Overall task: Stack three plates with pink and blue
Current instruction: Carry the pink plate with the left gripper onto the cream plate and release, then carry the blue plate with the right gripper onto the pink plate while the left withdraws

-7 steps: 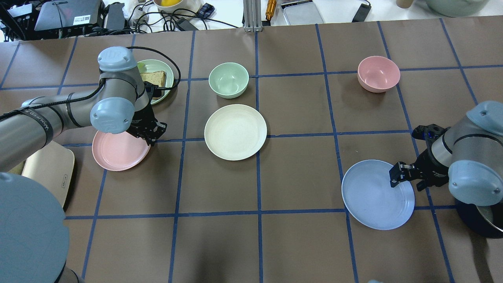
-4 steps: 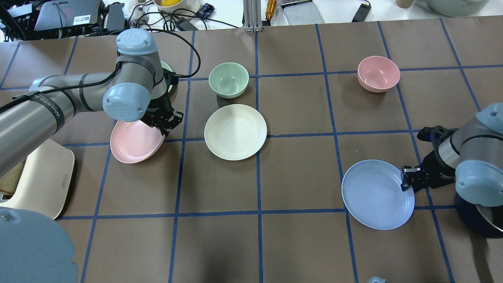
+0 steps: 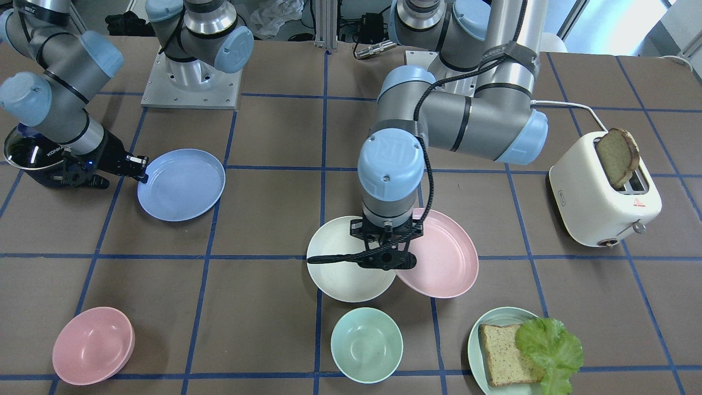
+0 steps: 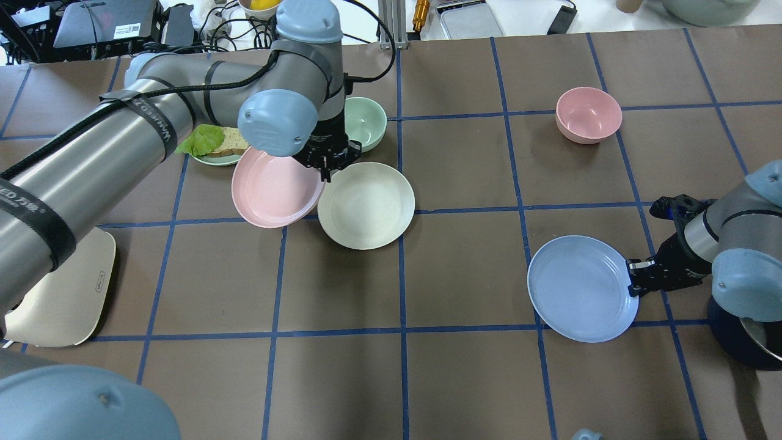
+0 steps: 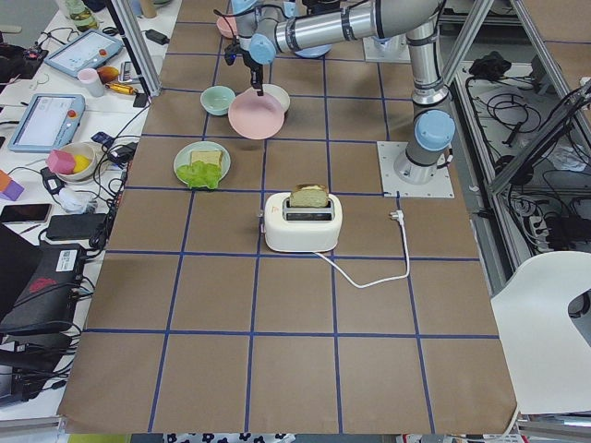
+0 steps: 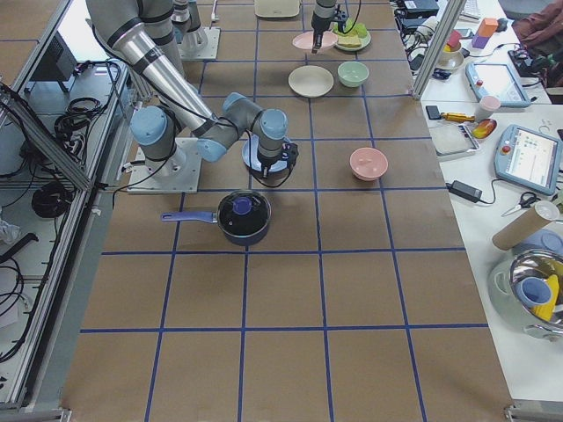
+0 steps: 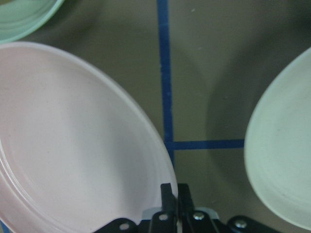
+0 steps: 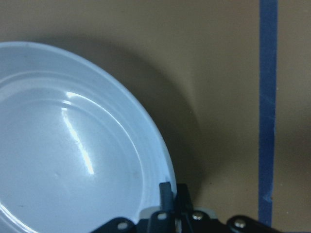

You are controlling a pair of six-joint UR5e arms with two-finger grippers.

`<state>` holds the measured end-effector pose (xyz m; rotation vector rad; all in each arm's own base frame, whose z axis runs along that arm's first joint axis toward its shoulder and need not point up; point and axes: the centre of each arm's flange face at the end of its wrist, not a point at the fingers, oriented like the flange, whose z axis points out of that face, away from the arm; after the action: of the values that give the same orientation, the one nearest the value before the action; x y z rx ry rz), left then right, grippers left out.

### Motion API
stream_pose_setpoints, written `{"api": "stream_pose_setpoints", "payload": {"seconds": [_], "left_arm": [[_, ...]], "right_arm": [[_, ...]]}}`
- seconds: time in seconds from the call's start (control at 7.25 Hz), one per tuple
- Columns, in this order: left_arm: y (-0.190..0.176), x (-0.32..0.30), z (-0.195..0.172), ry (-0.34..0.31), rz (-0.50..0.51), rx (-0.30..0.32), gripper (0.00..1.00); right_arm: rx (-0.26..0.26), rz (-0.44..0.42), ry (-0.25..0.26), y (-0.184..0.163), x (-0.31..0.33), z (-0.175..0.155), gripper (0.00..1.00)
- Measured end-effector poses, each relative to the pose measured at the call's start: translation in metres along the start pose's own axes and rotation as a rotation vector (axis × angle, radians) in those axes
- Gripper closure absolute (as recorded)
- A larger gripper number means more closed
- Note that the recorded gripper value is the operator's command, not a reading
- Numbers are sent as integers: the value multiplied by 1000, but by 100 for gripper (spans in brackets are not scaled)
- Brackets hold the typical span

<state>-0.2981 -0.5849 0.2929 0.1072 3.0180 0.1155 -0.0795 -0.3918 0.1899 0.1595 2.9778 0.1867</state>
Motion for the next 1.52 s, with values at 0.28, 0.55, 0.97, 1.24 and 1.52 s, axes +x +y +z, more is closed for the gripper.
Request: {"api": "stream_pose_setpoints", "payload": {"seconds": [0.28,0.55,0.97,1.24,1.52], "left_arm": [[5,68,12,-2,66,13,100],[14,110,35,-15,113,10,100],[20,127,43,-23,140,8,0],[16,112,21,-5,126,24,0],[-2,51,-22,45,79,19,0]], "right_arm": [[32,-3,5,2,-3,-16,100],[43,-5,-11,-10,-5,-53,100],[31,-8,-21,-35,-1,-102,100],[40,-10,-16,-46,0,-116,100],[53,-7,-5,-57,-10,-136,100]]}}
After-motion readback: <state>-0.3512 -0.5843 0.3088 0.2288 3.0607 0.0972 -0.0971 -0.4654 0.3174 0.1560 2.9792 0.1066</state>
